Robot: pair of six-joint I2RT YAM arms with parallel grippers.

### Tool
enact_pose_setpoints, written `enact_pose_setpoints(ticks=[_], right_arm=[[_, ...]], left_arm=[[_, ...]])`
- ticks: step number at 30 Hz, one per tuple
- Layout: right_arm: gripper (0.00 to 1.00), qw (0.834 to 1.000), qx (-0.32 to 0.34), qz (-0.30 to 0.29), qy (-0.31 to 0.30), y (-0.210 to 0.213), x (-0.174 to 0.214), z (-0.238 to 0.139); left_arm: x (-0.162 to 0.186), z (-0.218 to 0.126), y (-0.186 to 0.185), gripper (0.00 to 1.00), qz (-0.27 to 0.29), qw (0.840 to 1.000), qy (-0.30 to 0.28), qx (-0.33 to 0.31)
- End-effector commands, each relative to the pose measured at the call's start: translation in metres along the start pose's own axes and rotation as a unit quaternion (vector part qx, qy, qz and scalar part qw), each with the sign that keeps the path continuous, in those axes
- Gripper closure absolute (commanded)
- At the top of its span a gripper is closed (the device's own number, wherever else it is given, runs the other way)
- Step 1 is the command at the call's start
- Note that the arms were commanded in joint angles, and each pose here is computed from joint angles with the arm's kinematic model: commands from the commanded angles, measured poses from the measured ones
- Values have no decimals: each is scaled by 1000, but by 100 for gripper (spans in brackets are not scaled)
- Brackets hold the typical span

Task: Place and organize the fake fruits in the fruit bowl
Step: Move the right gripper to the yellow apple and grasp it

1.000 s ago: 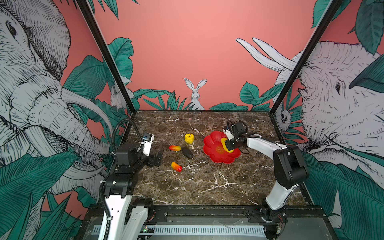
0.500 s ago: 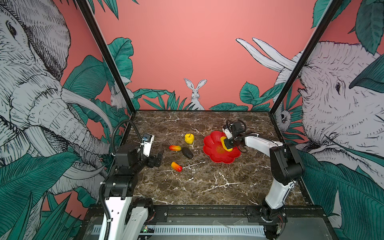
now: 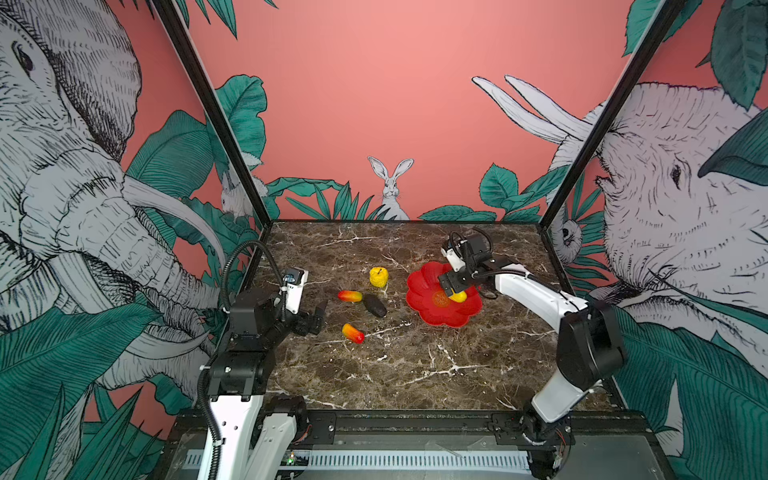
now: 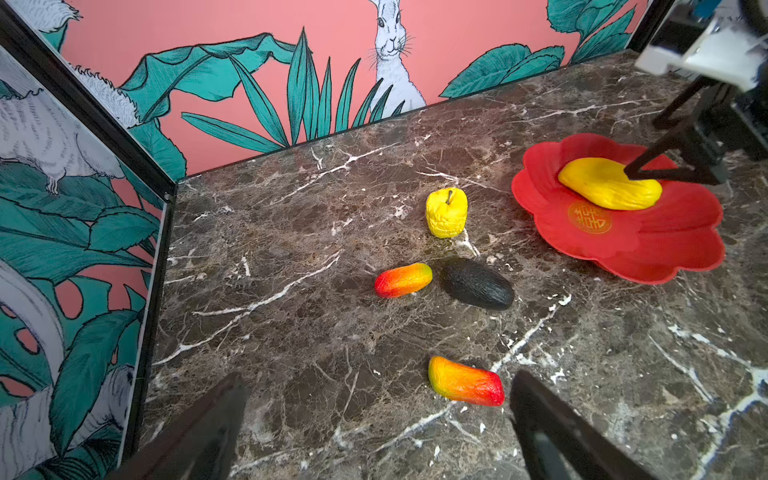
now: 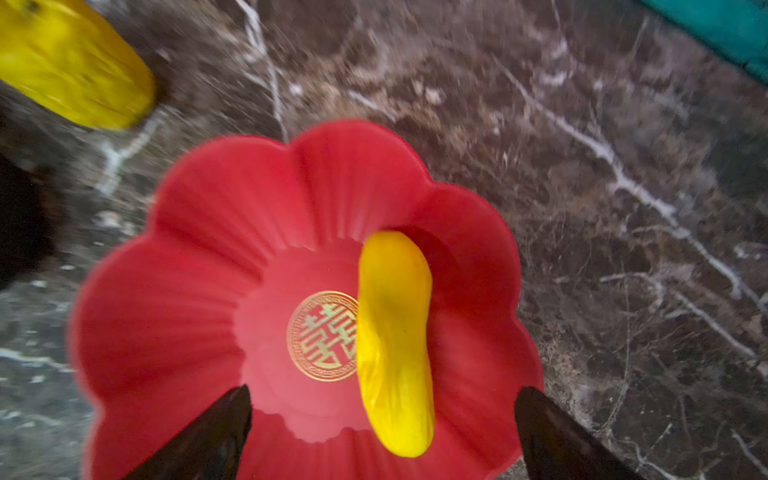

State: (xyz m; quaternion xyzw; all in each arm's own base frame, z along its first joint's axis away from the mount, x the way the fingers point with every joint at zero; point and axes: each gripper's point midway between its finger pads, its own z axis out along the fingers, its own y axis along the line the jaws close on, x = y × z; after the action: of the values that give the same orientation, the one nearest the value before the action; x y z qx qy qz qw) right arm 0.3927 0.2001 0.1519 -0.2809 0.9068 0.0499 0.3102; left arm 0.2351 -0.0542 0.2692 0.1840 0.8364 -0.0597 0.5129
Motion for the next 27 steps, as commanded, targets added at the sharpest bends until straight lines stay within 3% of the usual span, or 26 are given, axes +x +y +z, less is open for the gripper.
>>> enact_pose_setpoints(ticks=[1,7,11,19,27], right_arm=[[1,999,-27,-30,-36,32,-33,-21],[1,991,-100,-50,-70,104,-85,5],[1,988,-119,-74,-64,130,-106,31],[1,986,-147,-19,-72,150,-129,83],[1,985,-162,24,-49,161,-123,126]], left_arm=[[0,1,-2,0,1,1000,-7,7],[-1,0,-3,0,0,1000,-9,10],[-1,0,-5,0,-1,1000,-12,15],[-2,-2,-6,0,-1,1000,-15,16],[-3,-2,-8,0,-2,1000,-17,21]])
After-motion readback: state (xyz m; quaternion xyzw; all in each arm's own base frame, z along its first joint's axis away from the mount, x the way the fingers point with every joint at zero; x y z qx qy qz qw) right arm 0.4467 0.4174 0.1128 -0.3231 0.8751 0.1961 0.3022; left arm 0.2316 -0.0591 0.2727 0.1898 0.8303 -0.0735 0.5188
